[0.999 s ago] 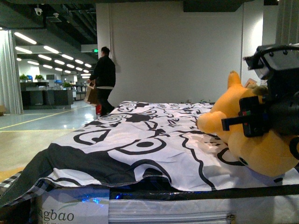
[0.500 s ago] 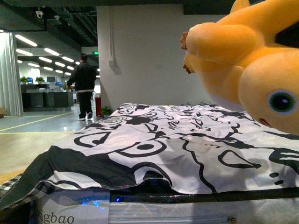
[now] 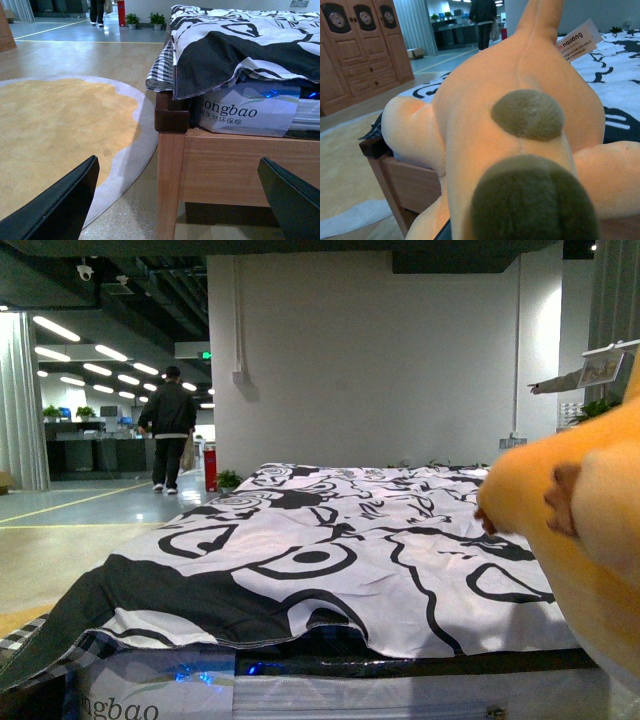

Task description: Put away toys

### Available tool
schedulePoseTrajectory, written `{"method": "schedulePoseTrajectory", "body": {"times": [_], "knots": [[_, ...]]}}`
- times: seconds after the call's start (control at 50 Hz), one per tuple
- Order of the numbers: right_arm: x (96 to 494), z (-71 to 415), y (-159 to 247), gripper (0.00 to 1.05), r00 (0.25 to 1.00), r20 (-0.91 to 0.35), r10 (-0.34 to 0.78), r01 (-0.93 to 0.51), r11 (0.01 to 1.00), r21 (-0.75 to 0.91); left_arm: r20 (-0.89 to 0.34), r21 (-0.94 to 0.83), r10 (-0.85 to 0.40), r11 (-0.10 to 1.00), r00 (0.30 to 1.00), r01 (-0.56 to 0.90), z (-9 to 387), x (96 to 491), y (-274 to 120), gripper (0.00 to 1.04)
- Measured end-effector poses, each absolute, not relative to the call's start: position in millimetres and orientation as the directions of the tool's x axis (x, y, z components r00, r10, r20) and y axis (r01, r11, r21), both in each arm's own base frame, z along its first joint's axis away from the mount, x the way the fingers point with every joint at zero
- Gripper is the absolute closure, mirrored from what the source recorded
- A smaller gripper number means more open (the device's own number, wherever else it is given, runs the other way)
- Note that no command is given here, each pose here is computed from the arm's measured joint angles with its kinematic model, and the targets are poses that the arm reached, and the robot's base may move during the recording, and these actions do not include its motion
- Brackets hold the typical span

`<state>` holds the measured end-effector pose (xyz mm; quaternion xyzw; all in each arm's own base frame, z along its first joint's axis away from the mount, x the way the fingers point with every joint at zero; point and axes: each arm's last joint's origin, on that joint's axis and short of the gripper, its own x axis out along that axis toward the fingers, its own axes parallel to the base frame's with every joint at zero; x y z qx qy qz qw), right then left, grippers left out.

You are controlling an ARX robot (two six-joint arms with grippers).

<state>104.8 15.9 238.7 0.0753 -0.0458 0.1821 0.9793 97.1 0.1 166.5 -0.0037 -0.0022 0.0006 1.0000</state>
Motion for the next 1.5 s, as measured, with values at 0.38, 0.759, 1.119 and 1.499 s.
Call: {"method": "schedulePoseTrajectory", "body": {"times": [0.38,0.759,1.119,1.499], "knots": [[99.4,201.1,18.1,0.95,0.939,0.13,0.32,-0.333,0.937,0.102,0.004,-0.007,0.001,1.0,1.0,-0.001,166.5,97.1,0.1,0.06],[97.9,181.2,16.8,0.95,0.949,0.137,0.283,-0.296,0.952,0.084,0.004,-0.007,0.002,1.0,1.0,-0.001,166.5,97.1,0.1,0.06],[95.8,182.2,16.1,0.95,0.954,0.157,0.257,-0.272,0.959,0.082,0.004,-0.007,0.001,1.0,1.0,-0.001,166.5,97.1,0.1,0.06],[95.7,182.2,16.4,0.95,0.952,0.157,0.263,-0.277,0.957,0.081,0.004,-0.007,0.003,1.0,1.0,-0.003,166.5,97.1,0.2,0.06]]}}
